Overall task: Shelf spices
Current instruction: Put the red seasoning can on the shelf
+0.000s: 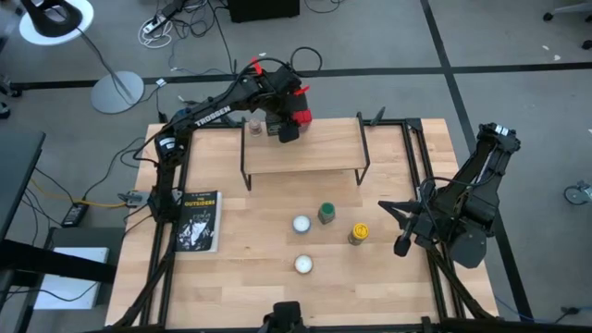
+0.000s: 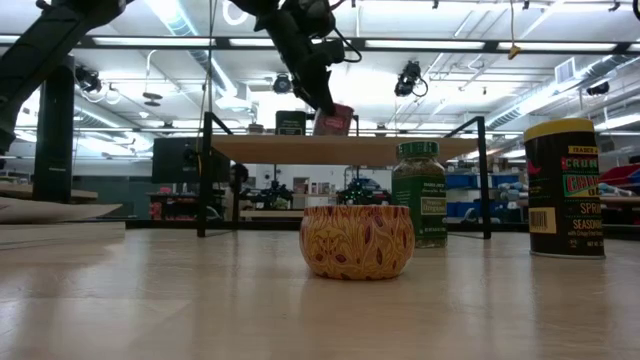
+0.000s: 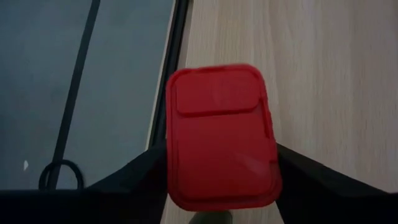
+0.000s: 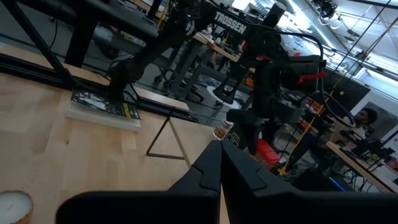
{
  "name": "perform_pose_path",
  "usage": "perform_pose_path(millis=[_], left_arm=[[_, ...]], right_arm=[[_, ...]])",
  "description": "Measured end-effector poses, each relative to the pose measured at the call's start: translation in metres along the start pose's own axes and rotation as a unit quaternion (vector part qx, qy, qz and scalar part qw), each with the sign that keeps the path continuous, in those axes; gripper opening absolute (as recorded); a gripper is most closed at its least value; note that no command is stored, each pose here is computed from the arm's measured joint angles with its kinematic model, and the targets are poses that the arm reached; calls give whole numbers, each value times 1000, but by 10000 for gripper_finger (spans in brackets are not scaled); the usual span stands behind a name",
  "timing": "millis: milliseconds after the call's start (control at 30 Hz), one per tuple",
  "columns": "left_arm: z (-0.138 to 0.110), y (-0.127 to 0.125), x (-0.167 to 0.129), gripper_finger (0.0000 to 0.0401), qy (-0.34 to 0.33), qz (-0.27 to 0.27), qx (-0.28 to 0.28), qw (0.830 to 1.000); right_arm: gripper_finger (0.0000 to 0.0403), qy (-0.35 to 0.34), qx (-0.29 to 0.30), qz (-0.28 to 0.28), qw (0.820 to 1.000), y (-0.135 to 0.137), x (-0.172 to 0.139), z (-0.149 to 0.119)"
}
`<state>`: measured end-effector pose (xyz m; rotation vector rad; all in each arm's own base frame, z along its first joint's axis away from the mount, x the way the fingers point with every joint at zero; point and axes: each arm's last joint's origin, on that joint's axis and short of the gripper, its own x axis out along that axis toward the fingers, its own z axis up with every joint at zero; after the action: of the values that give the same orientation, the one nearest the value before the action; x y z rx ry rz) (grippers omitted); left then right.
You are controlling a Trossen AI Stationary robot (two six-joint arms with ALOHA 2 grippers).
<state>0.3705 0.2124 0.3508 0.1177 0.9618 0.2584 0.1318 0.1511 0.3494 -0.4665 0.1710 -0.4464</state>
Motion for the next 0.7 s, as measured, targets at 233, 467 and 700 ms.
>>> perform_pose_path(millis=[233, 467, 700], left_arm=[[0, 0, 0, 254, 0, 0, -9, 1000], [0, 0, 0, 255, 0, 0, -10, 1000], [1, -3, 0, 255, 0, -2, -7, 1000]], right_arm=[[2, 0, 0, 0, 1000, 0, 0, 0], [7, 0, 0, 0, 1000, 0, 0, 0], [3, 0, 0, 0, 1000, 0, 0, 0]])
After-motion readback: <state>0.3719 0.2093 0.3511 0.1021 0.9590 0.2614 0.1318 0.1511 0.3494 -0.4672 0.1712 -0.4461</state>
